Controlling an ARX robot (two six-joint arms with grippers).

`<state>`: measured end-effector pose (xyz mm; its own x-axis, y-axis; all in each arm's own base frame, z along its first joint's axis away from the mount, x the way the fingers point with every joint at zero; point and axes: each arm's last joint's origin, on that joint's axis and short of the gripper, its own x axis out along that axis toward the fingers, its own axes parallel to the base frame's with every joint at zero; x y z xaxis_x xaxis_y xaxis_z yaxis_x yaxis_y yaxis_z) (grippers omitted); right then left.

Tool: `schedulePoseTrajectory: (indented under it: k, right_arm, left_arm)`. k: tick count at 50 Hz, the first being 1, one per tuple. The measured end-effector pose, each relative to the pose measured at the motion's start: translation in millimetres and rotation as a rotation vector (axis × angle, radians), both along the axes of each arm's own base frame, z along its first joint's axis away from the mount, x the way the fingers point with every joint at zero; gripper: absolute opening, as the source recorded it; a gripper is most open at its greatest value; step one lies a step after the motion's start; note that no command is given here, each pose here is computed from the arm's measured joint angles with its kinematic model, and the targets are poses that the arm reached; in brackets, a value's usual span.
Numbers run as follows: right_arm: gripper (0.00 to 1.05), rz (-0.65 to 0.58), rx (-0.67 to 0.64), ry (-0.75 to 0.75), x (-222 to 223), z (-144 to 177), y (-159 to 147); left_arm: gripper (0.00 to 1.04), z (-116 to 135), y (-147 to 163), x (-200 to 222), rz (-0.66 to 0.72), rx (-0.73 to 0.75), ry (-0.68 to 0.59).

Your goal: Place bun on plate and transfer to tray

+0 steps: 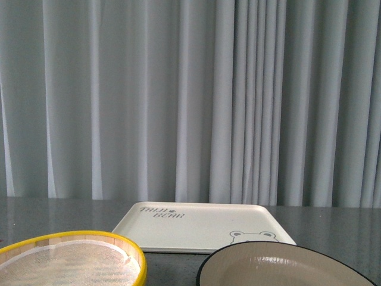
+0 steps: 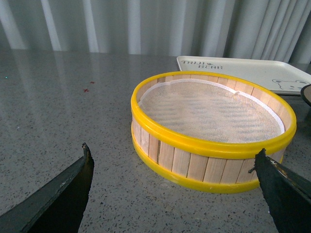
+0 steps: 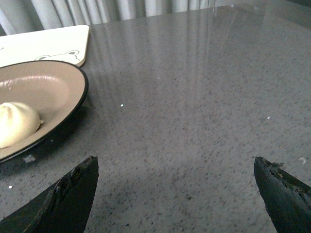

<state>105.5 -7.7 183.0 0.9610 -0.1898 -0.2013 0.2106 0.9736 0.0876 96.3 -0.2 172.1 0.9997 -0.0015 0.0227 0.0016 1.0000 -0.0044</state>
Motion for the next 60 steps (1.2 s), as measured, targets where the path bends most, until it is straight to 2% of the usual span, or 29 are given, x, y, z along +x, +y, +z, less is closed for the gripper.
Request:
schedulePoseTrajectory:
  k: [4, 7, 15, 18, 19, 24, 32, 39, 44, 60]
  right_arm:
    - [0.96, 0.030, -0.058, 0.030, 7, 19, -2]
    - [0.96, 0.109, -0.170, 0.074, 12, 32, -1]
    - [0.96, 0.384, -0.515, 0.219, 15, 45, 5]
    - [0.96, 0.495, -0.681, 0.272, 18, 45, 6]
    - [0.96, 0.504, -0.695, 0.275, 19, 45, 6]
    - [0.96, 0.612, -0.997, 0.267, 34, 48, 7]
    - [0.96, 0.785, -1.307, 0.234, 64, 44, 15]
    - [0.96, 0.926, -1.469, 0.143, 92, 36, 26]
    - [0.96, 0.985, -1.509, 0.148, 102, 29, 35]
    - [0.96, 1.022, -1.547, 0.080, 119, 16, 59]
  left_arm:
    - [0.98, 0, 0, 0, 0.000, 0.000, 0.000]
    - [0.98, 0, 0, 0, 0.000, 0.000, 0.000]
    - [0.98, 0, 0, 0, 0.000, 0.000, 0.000]
    - [0.98, 0, 0, 0, 0.000, 0.000, 0.000]
    - [0.98, 0, 0, 0, 0.000, 0.000, 0.000]
    - [0.98, 0, 0, 0, 0.000, 0.000, 0.000]
    - [0.98, 0, 0, 0, 0.000, 0.000, 0.000]
    - [0.98, 0, 0, 0, 0.000, 0.000, 0.000]
    - [0.98, 0, 0, 0, 0.000, 0.000, 0.000]
    - [0.98, 0, 0, 0, 0.000, 0.000, 0.000]
